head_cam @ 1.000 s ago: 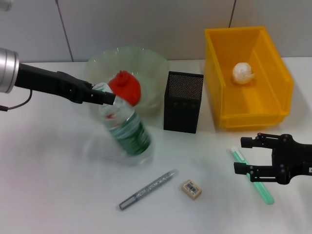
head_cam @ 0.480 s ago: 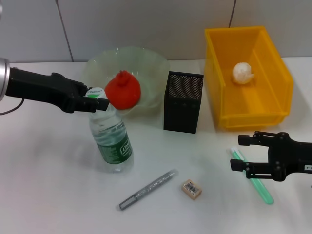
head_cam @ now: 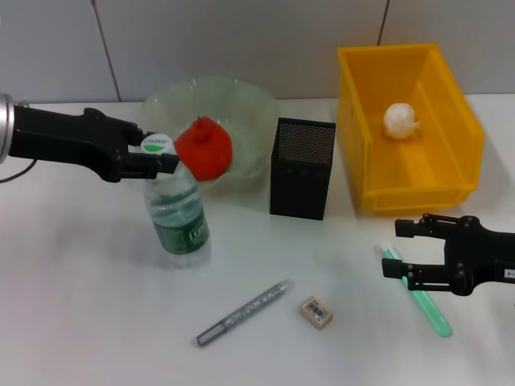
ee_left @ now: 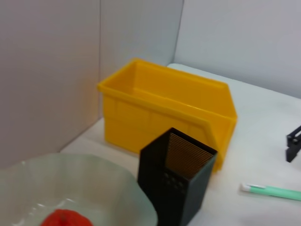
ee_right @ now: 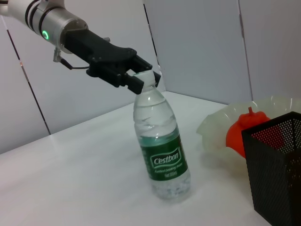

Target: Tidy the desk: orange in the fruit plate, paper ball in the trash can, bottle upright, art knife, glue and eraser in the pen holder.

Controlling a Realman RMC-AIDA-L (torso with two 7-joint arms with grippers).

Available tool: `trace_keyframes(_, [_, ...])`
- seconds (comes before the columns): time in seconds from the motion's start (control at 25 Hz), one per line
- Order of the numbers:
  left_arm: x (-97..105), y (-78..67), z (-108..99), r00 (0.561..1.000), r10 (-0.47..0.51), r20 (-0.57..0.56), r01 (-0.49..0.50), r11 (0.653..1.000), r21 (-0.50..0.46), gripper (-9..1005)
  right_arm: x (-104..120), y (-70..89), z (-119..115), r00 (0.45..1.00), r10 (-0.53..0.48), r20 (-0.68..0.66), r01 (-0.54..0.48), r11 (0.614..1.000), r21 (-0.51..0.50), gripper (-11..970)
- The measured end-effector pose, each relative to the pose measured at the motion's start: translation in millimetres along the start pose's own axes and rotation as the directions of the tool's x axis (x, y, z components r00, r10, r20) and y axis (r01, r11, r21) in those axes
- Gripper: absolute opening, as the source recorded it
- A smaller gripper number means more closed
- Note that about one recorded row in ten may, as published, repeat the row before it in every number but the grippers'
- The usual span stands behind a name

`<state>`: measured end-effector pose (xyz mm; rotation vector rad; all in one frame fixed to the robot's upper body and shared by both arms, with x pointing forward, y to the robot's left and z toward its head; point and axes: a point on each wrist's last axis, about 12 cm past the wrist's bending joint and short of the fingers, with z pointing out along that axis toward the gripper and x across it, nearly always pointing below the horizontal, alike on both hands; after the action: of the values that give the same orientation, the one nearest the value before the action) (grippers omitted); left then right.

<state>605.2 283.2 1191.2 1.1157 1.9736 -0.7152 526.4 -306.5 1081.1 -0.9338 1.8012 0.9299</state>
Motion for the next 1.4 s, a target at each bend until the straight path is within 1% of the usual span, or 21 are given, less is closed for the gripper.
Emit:
trace_keyframes(0.12, [0, 2.7, -2, 1.0, 0.015, 0.007, -0.014, 0.999, -0.036, 446, 0, -0.1, 0, 1.0, 0.002, 0.001, -0.002, 1.0, 0.001, 786])
trace_keyframes(0.36, [-1, 7.2, -1, 1.0, 0.026, 0.004, -0.026, 0.997, -0.076, 446, -1, -0.4, 1, 1.0, 0.0, 0.001, 0.0, 1.0, 0.003, 786])
trace_keyframes(0.72, [4, 14.2, -5, 1.0, 0.012, -0.012, -0.014, 0.991, -0.135, 445, -2, -1.3, 3, 1.0, -0.003, 0.002, 0.003, 1.0, 0.003, 786])
trace_keyframes(0.8, [4, 14.2, -5, 1.0, 0.012, -0.012, -0.014, 0.991, -0.135, 445, -2, -1.2, 3, 1.0, -0.003, 0.002, 0.003, 1.0, 0.003, 786])
trace_keyframes(1.0, [6, 17.6, -4, 1.0, 0.0, -0.021, -0.004, 0.986, -0.169, 445, -3, -0.6, 5, 1.0, -0.006, 0.004, 0.006, 1.0, 0.002, 786])
trace_keyframes(1.4, [6, 20.3, -6, 1.0, -0.005, -0.021, 0.001, 0.982, -0.188, 446, -2, -0.4, 5, 1.0, -0.001, 0.006, 0.001, 1.0, 0.002, 786])
